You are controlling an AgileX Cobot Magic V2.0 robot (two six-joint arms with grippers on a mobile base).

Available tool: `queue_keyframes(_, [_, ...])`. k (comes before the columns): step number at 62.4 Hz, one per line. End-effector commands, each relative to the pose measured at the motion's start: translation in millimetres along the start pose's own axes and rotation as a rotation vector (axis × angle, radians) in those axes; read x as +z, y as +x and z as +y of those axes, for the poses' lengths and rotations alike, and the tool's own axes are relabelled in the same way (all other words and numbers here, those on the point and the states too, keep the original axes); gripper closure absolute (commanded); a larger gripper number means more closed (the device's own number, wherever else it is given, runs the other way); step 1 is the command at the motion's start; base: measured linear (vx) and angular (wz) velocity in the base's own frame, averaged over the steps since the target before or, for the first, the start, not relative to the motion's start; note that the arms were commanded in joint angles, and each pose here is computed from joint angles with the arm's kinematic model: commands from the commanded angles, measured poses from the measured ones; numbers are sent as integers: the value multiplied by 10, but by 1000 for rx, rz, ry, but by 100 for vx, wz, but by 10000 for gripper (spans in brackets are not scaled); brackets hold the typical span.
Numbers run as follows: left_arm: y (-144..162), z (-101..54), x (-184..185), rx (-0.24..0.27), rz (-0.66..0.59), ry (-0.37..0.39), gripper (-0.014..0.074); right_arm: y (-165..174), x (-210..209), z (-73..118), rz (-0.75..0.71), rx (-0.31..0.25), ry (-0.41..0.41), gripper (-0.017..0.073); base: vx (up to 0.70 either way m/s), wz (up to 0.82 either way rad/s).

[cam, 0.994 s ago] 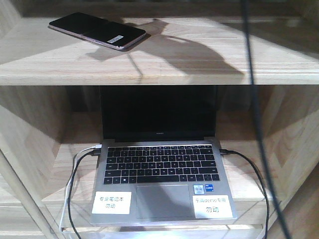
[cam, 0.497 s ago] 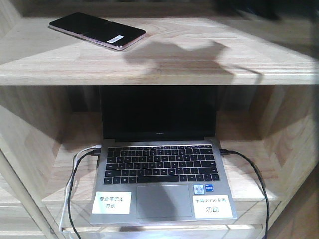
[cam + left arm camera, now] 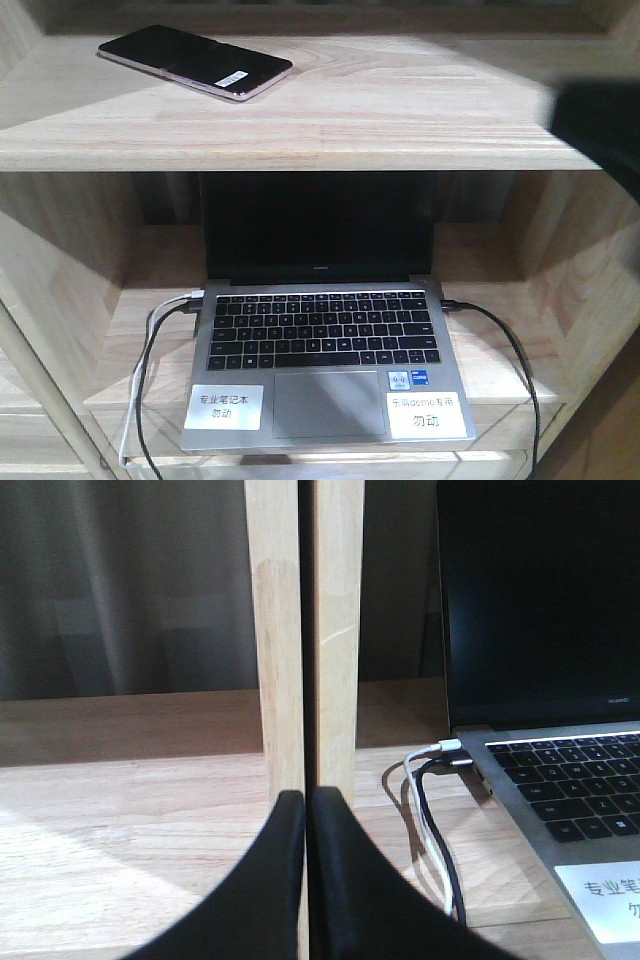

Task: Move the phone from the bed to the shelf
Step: 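Withdraw the open right gripper away from the phone on the shelf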

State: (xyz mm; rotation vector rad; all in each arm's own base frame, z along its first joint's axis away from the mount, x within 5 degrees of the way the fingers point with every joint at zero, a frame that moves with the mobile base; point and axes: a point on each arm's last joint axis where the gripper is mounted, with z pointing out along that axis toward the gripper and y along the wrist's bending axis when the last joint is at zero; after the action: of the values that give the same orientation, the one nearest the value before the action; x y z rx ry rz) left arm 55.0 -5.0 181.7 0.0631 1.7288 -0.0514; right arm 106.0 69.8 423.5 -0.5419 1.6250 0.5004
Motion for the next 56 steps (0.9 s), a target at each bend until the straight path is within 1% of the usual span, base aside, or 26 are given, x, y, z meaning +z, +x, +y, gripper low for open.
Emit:
queue_keyframes(1, [-63, 8, -5, -13, -77, -9, 593, 17, -225, 29, -109, -15, 33, 565, 0, 0])
queue_keyframes(16, [-63, 8, -5, -13, -77, -9, 593, 467, -577, 129, -145, -20, 33, 565, 0, 0])
queue_keyframes(32, [-63, 8, -5, -13, -77, -9, 593, 890, -730, 176, -157, -21, 34, 564, 0, 0])
queue_keyframes(40, [-63, 8, -5, -13, -77, -9, 593, 997, -728, 177, -146, -18, 34, 564, 0, 0])
queue_keyframes(56, [-63, 8, -5, -13, -77, -9, 593, 1004, -727, 181, -138, -19, 30, 564, 0, 0])
